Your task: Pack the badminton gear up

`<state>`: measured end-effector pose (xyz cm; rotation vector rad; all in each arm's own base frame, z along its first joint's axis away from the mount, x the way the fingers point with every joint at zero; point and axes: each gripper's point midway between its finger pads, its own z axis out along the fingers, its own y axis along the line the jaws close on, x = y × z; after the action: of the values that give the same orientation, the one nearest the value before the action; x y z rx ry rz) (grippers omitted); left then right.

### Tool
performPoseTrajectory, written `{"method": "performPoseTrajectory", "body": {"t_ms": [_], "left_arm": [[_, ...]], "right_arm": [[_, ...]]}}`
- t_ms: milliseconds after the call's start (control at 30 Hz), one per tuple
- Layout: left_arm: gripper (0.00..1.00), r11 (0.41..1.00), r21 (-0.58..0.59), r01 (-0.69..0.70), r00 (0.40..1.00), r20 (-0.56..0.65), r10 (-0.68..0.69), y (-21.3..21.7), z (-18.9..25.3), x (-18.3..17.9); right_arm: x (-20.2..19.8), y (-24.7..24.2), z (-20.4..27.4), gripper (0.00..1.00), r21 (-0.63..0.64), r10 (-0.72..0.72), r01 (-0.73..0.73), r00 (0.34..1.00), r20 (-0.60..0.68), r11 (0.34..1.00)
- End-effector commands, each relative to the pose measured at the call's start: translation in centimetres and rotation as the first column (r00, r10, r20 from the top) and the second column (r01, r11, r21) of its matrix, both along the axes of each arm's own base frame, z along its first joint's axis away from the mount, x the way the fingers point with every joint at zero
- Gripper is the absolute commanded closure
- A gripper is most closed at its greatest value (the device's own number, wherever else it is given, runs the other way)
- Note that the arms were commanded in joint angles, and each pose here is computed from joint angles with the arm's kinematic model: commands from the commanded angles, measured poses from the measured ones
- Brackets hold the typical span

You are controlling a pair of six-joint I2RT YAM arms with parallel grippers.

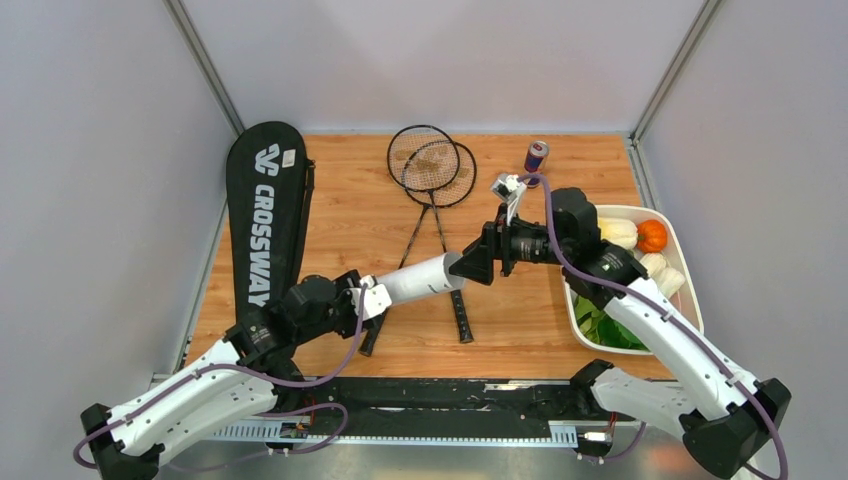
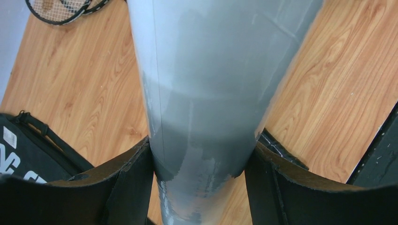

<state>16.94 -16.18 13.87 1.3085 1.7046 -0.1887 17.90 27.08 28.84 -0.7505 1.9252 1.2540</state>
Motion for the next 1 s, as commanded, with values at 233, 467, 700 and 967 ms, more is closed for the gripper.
{"method": "performPoseTrajectory", "body": {"t_ms": [233, 467, 700, 967], "left_arm": [[0.34, 0.874, -0.484, 0.049, 0.988, 0.154, 0.03, -3.9, 14.8, 0.5], [0.33, 0.775, -0.629, -0.057, 0.994, 0.039, 0.104, -4.0, 18.0, 0.6], [0.31, 0.706, -0.702, -0.099, 0.994, -0.095, 0.045, -6.0, 19.4, 0.0], [0.29, 0.675, -0.734, -0.079, 0.986, -0.155, -0.053, -8.4, 18.1, -0.5]], "right_arm": [[-0.8, -3.8, 13.5, 0.0, 0.402, -0.301, 0.162, 0.902, 0.311, 0.901], [-4.5, -5.9, 17.5, 0.0, 0.574, -0.35, -0.014, 0.78, 0.519, 0.819], [-3.2, -3.6, 17.9, 0.0, 0.589, -0.293, -0.065, 0.82, 0.491, 0.806], [-1.3, 1.5, 15.7, 0.05, 0.593, -0.191, -0.09, 0.899, 0.394, 0.8]]}}
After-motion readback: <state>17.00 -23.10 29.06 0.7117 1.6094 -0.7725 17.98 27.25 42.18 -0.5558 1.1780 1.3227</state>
